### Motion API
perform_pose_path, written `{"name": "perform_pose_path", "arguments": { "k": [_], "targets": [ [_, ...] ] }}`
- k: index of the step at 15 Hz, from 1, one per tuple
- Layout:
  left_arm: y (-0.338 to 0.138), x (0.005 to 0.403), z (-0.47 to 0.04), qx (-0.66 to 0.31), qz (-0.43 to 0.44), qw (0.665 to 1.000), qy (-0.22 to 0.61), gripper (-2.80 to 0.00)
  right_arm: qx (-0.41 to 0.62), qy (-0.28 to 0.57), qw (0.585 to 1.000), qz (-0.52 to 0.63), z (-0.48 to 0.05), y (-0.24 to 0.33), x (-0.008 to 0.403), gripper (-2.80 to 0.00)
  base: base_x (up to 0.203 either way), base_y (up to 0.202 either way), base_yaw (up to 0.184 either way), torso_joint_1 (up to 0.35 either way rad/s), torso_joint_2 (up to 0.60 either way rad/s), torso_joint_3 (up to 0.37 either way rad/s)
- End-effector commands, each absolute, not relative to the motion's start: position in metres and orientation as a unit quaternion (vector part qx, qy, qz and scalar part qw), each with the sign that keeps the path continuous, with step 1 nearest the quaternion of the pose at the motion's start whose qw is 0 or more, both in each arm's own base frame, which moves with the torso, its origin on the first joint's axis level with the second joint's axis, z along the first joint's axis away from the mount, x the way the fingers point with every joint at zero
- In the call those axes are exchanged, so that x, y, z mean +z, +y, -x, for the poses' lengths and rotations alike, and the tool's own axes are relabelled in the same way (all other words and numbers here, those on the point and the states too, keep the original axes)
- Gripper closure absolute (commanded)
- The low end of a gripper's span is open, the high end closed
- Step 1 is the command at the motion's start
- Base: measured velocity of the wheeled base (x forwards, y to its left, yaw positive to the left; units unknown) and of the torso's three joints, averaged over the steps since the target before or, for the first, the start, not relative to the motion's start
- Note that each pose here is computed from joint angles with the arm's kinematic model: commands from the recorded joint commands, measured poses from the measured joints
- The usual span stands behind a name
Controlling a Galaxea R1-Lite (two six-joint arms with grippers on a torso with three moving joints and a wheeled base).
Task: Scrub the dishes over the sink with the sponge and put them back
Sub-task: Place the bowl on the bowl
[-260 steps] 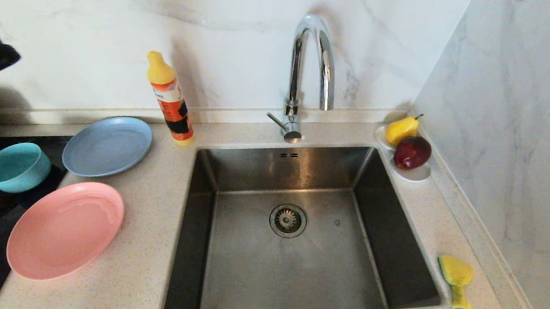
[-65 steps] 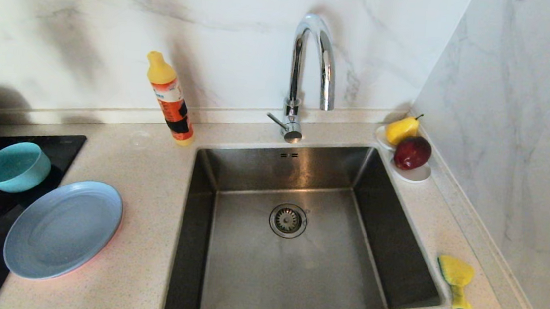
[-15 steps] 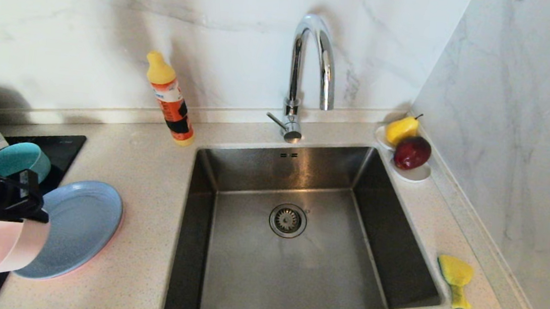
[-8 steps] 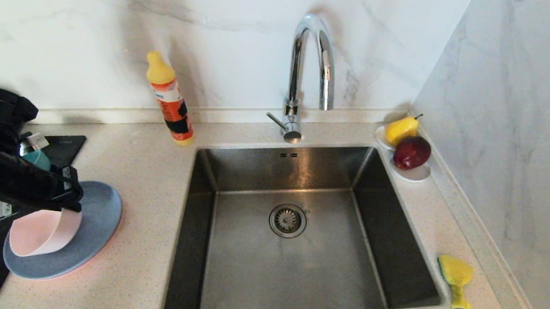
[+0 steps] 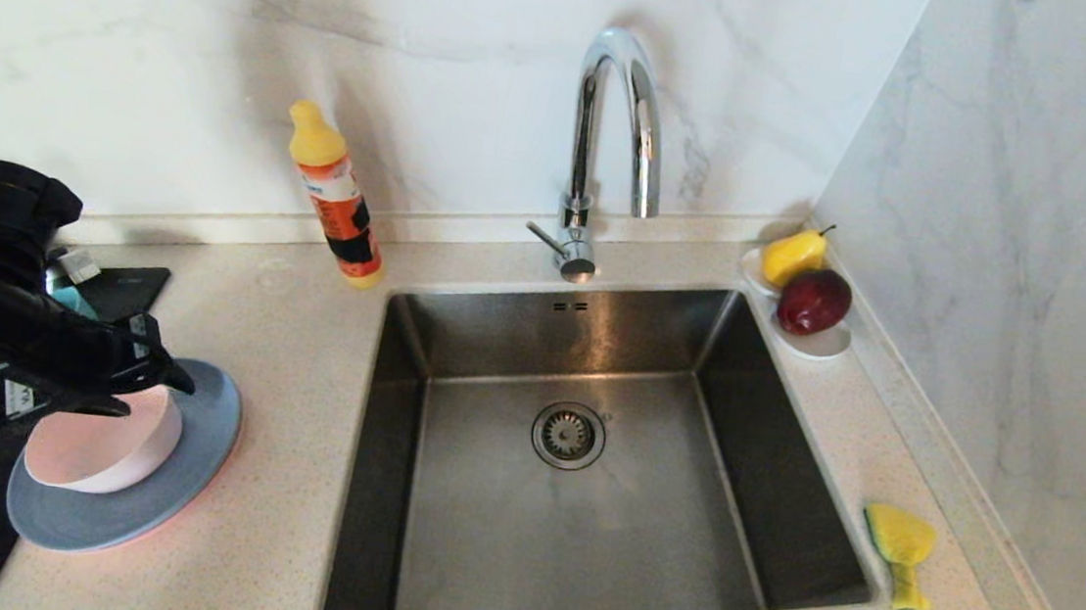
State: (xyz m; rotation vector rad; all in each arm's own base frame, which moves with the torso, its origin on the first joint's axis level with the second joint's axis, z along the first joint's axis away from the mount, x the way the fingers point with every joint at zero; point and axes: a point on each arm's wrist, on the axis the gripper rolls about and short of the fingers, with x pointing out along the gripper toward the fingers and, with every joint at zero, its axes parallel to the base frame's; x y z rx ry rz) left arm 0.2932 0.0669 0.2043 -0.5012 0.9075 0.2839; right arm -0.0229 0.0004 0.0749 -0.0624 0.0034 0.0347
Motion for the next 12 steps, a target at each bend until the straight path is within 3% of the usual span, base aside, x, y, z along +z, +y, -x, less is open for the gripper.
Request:
{"name": "perform_pose_path", "arguments": {
  "k": [1, 2, 3, 6, 12],
  "targets": [
    [0.067, 0.236, -0.286, 0.139, 0.257, 0.877, 0.383, -2.8, 0.018, 0.001, 0.999, 0.031, 0.023, 0.0, 0.075, 0.0, 0.0, 0.0, 0.0, 0.0, 0.0, 0.0],
    [0.069, 0.252, -0.28, 0.143, 0.262, 0.885, 0.358, -2.8, 0.018, 0.002, 0.999, 0.031, 0.023, 0.0, 0.075, 0.0, 0.0, 0.0, 0.0, 0.0, 0.0, 0.0],
    [0.074, 0.267, -0.273, 0.152, 0.268, 0.89, 0.336, 0.0, 0.018, 0.001, 0.999, 0.031, 0.023, 0.0, 0.075, 0.0, 0.0, 0.0, 0.0, 0.0, 0.0, 0.0],
    [0.092, 0.282, -0.268, 0.183, 0.282, 0.89, 0.309, 0.0, 0.018, 0.001, 0.999, 0.031, 0.023, 0.0, 0.075, 0.0, 0.0, 0.0, 0.0, 0.0, 0.0, 0.0],
    [0.15, 0.26, -0.306, 0.229, 0.27, 0.879, 0.32, 0.0, 0.018, 0.001, 0.999, 0.031, 0.023, 0.0, 0.075, 0.0, 0.0, 0.0, 0.0, 0.0, 0.0, 0.0]
  ]
}}
